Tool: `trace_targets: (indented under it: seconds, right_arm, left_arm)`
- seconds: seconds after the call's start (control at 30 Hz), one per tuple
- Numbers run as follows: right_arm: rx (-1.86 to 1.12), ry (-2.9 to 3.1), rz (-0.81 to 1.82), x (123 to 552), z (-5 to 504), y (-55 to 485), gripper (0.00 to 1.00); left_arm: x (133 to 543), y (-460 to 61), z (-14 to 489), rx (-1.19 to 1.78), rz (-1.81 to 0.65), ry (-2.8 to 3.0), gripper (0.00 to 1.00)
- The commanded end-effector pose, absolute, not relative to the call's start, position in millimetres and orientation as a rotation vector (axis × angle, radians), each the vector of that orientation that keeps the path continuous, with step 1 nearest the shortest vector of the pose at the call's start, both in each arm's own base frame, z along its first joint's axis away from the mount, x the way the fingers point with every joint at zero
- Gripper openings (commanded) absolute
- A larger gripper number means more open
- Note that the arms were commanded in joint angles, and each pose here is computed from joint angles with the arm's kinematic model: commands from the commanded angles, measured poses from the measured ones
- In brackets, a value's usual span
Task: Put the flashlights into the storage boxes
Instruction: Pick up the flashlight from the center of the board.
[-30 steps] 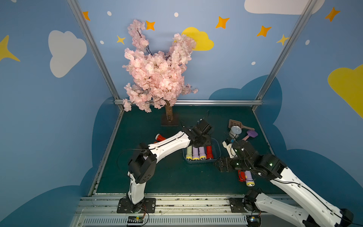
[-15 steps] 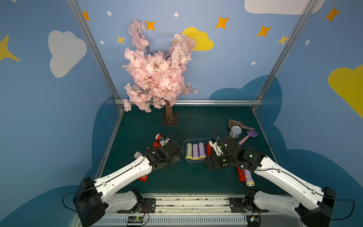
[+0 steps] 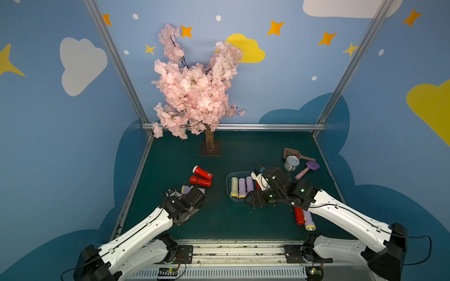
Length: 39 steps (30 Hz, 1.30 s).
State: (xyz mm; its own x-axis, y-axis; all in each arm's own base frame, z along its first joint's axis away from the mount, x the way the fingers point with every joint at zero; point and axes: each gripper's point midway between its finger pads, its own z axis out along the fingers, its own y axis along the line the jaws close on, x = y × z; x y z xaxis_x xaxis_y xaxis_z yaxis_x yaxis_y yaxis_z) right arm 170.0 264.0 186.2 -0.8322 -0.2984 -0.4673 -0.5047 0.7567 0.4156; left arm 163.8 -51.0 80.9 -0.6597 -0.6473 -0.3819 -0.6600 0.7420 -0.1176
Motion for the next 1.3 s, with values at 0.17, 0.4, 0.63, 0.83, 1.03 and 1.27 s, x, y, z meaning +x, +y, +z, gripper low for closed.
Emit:
trace_targets:
  seconds: [0.17,0.4,0.63,0.83,1.03,1.27]
  right_arm:
    - [-0.631,2.562,0.806,172,178,265,0.91]
    - [-0.586,2.573,0.853,178,173,254,0.92]
    - [-0.559,2.573,0.88,182,174,247,0.91]
    - [-0.559,2.584,0.89,184,171,247,0.91]
    - [-0.55,2.586,0.893,186,170,245,0.91]
    - [-0.543,2.592,0.893,187,170,244,0.91]
  left_arm:
    - [153,-28,69,-1.195,0.103,2.534,0.65]
    - [147,-20,56,-1.284,0.136,2.536,0.65]
    - [140,-18,37,-1.367,0.126,2.545,0.65]
    - [139,-12,33,-1.401,0.123,2.517,0.65]
    - [143,-10,26,-1.427,0.088,2.509,0.65]
    - [145,-9,17,-1.447,0.074,2.524,0.64]
